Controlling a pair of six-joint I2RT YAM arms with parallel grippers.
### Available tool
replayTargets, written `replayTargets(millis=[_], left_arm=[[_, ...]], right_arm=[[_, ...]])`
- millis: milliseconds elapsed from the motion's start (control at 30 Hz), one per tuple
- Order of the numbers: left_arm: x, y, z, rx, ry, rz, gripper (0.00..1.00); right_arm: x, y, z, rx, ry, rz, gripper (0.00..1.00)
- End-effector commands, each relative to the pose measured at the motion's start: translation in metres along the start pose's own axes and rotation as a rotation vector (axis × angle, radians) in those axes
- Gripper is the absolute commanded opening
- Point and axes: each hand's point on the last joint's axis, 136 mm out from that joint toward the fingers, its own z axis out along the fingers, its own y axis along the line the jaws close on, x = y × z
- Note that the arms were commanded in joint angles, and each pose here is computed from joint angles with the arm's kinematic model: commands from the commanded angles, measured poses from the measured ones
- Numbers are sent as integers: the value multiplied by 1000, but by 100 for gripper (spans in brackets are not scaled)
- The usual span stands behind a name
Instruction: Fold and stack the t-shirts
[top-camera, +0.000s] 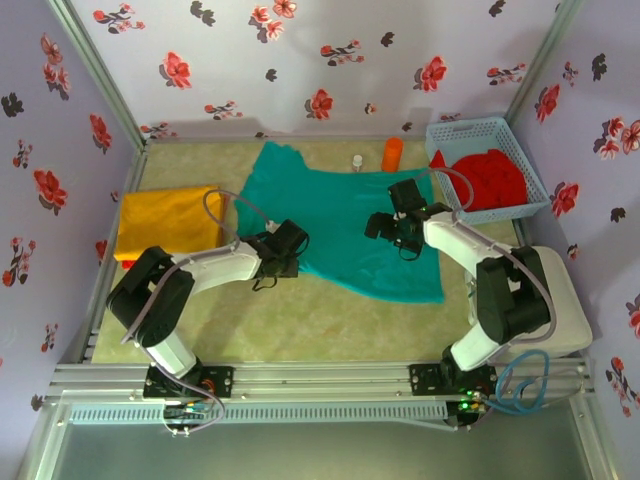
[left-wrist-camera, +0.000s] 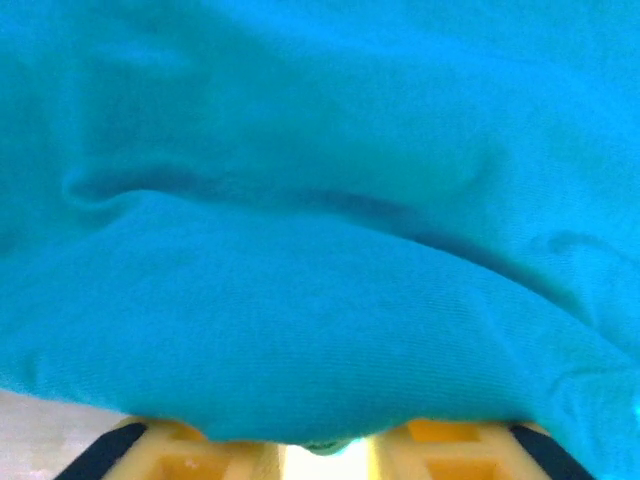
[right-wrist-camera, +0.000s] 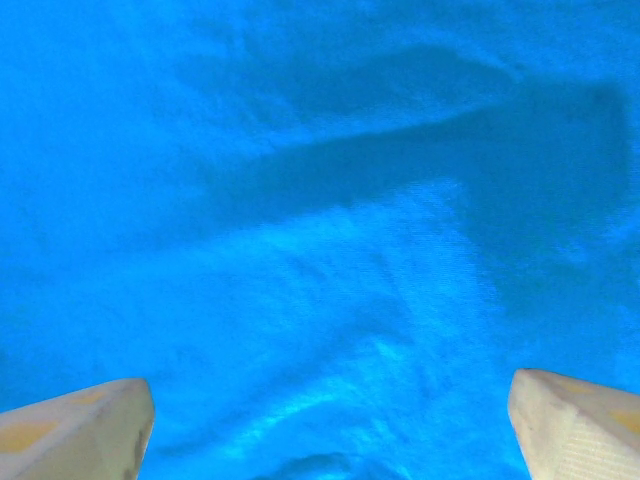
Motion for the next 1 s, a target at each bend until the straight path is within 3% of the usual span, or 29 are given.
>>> replayTargets(millis=[0, 100, 167, 467, 600, 833, 967], left_arm=[[-12, 5, -3, -39, -18, 26, 17], [-13, 7, -12, -56, 9, 72, 4], [-13, 8, -26, -60, 37, 112, 2], [-12, 17, -97, -89, 250, 384, 0], [-24, 10, -98, -98, 312, 510, 0], [-42, -20, -54, -73, 385, 548, 35], [-49, -30, -59, -9, 331, 492, 52]], right_arm=[[5, 1, 10, -3, 22, 10, 91], [8, 1, 13, -14, 22, 33, 91], [10, -2, 16, -3, 21, 28, 91], [12, -19, 18, 83, 27, 10, 91], [6, -19, 15, 107, 24, -12, 91], [9, -17, 5, 82, 11, 8, 91], [12, -23, 1, 97, 4, 4, 91]])
